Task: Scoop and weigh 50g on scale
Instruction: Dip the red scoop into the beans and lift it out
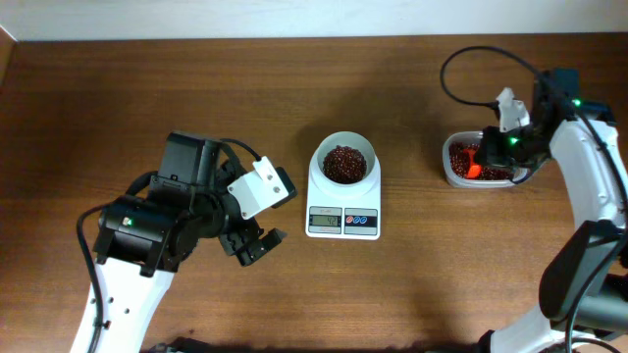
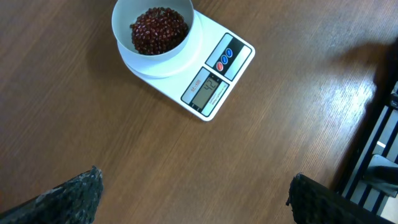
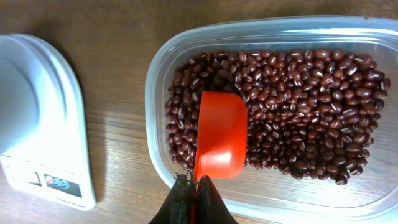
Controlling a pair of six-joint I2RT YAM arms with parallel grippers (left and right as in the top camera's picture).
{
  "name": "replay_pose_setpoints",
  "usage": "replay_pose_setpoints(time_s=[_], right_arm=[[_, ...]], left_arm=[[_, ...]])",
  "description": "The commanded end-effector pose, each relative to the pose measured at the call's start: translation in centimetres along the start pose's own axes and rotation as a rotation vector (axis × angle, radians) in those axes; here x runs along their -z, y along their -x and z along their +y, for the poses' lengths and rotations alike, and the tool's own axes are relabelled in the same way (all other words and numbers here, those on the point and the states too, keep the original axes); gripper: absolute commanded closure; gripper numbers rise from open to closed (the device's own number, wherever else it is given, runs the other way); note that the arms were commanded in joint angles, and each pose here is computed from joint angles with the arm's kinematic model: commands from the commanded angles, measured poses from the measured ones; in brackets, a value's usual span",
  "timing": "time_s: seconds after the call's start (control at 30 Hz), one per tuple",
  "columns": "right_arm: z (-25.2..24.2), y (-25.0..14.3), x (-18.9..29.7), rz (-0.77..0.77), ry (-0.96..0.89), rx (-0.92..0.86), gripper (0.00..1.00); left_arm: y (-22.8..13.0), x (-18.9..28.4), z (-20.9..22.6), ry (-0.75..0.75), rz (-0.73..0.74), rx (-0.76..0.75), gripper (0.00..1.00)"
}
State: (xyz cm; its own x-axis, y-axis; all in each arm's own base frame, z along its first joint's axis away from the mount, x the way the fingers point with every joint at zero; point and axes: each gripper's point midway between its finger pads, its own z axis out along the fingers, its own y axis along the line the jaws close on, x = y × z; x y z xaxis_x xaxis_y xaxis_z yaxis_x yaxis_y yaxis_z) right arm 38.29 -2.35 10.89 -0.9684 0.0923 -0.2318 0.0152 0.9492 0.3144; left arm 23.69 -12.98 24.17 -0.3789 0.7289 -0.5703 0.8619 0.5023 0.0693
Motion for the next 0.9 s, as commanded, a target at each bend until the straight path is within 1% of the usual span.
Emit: replay_pose_setpoints(time_s=[0.0,0.2,0.47,0.7,0.87], right_arm=[[-0.4,0.2,-0.2,-0.006,0.101,-0.072,0.96],[-2.5,0.1,0.4,-0.024,0.118,-0.141,0.96],[-3.6,0.7,2.5,-0.107,0.270,-0.225,0.96],[-4.5,0.2,3.6,-0.126,0.326,-0.253,0.96],[-3.7,0.3,4.4,-0.153,0.409,-0.242,0.96]], left_arm=[[0.4,0.6,0.3,0.017,-0.016,0.001,0.01],[0.4,0.6,0.3,0.017,-0.016,0.001,0.01],[0.4,0.6,0.3,0.017,-0.016,0.001,0.01],[0.4,0.6,0.3,0.017,-0.017,0.001,0.01],[0.4,0.6,0.3,0.017,-0.017,0.001,0.01]])
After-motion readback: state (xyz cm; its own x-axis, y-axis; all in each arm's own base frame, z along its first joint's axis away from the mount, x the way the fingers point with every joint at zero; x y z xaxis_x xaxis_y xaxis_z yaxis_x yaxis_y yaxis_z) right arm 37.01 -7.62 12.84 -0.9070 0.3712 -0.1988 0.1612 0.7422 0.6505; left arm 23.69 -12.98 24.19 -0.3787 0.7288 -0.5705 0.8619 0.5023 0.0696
